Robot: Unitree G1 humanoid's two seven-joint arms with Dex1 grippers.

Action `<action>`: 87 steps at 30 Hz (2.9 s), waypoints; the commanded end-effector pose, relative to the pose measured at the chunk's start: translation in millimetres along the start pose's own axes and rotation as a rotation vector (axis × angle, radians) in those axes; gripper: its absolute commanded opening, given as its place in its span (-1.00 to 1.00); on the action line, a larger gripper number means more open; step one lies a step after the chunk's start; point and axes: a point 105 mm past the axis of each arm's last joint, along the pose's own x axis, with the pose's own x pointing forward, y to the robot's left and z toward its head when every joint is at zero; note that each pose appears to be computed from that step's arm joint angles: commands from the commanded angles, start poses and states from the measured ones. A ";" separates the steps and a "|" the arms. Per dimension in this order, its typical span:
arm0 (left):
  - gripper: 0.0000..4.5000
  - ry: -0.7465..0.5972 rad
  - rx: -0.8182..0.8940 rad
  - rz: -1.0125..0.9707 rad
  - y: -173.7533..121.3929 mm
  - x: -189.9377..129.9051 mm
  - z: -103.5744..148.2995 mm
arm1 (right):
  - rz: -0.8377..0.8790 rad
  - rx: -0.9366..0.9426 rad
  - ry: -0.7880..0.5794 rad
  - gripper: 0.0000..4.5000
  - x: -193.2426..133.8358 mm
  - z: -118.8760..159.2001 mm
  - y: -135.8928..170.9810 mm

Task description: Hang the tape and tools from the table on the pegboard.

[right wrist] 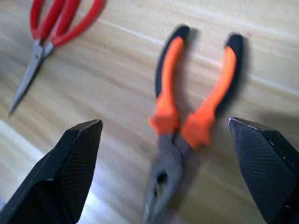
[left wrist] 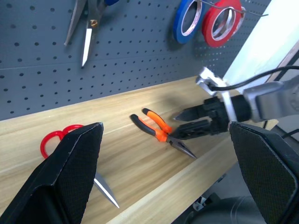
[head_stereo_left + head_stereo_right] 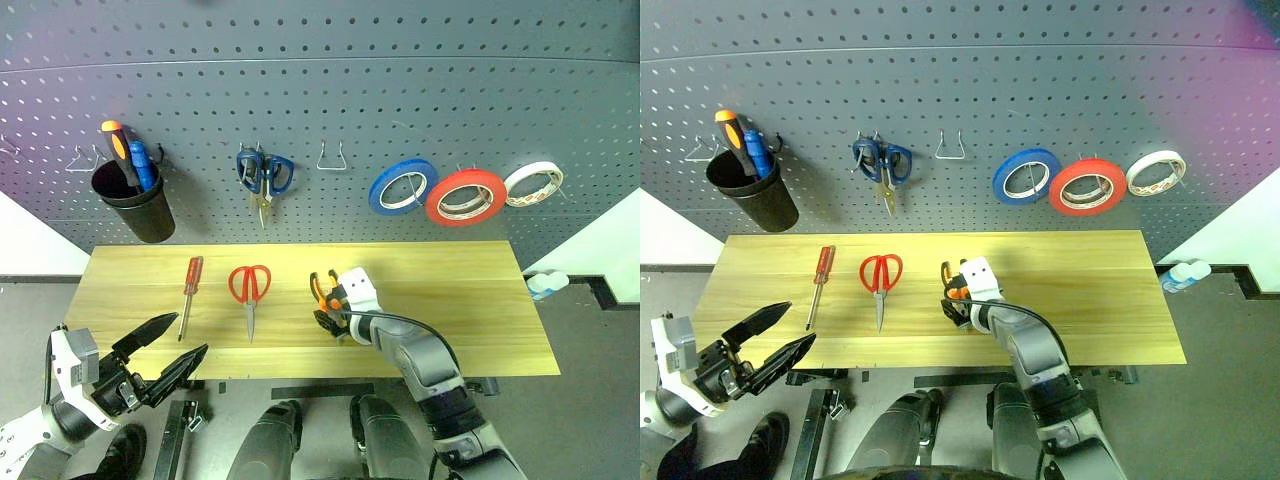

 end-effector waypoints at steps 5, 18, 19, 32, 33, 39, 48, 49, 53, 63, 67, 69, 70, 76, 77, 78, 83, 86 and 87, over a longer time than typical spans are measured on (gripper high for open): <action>1.00 -0.026 0.032 -0.009 -4.0 0.2 9.4 | -0.053 -0.015 0.012 0.99 11.2 0.0 1.0; 1.00 -0.019 0.033 -0.013 1.1 -11.1 0.7 | -0.092 -0.034 -0.003 0.99 16.5 8.1 4.5; 1.00 -0.020 0.035 -0.013 1.9 -11.4 0.9 | -0.099 -0.031 0.000 0.99 17.0 6.9 3.8; 1.00 -0.013 0.040 -0.012 7.4 -22.3 -7.4 | -0.193 0.033 0.037 0.99 25.7 6.7 -5.4; 1.00 -0.013 0.040 -0.013 6.8 -22.5 -8.1 | -0.191 0.028 0.040 0.99 26.3 6.7 -4.8; 1.00 -0.011 0.043 -0.016 3.8 -23.3 -11.0 | -0.190 0.005 0.057 0.99 25.9 1.8 -2.9; 1.00 -0.014 0.056 -0.020 4.0 -15.6 -5.9 | -0.234 -0.035 0.074 0.13 24.4 -0.6 -9.6; 1.00 -0.015 0.059 -0.019 4.0 -14.6 -4.9 | -0.236 -0.047 0.075 -0.01 24.4 -0.9 -10.2; 1.00 -0.020 0.063 -0.019 1.5 -8.4 3.0 | -0.240 -0.086 0.088 -0.08 24.4 -3.6 -9.8; 1.00 -0.037 0.059 -0.023 -4.7 10.9 16.7 | -0.089 -0.035 -0.028 -0.08 12.6 16.2 -6.1; 1.00 -0.040 0.062 -0.026 -2.8 15.7 18.6 | -0.041 -0.047 -0.091 -0.08 0.2 28.6 -12.3; 1.00 -0.045 0.064 -0.031 -2.0 19.1 19.2 | -0.011 -0.052 -0.122 -0.08 -5.9 32.2 -14.4; 1.00 -0.049 0.064 -0.034 -1.7 21.0 19.8 | 0.011 -0.067 -0.148 -0.08 -10.0 35.4 -14.0; 1.00 -0.059 0.066 -0.060 1.4 31.0 21.0 | 0.158 -0.034 -0.282 -0.08 -37.2 37.1 -14.2; 1.00 -0.061 0.065 -0.063 2.8 32.2 21.3 | 0.169 -0.012 -0.303 -0.08 -40.6 38.8 -16.4; 1.00 -0.061 0.066 -0.063 4.3 33.3 21.2 | 0.172 -0.018 -0.325 -0.08 -43.8 40.2 -18.9; 1.00 -0.082 0.061 -0.090 5.2 43.6 22.4 | 0.228 0.013 -0.503 -0.08 -64.6 52.3 -26.8; 1.00 -0.095 0.061 -0.095 6.3 47.8 22.1 | 0.210 0.027 -0.602 -0.08 -70.2 59.1 -34.2; 1.00 -0.099 0.062 -0.095 7.0 49.0 22.2 | 0.211 0.023 -0.659 -0.08 -74.3 64.6 -35.6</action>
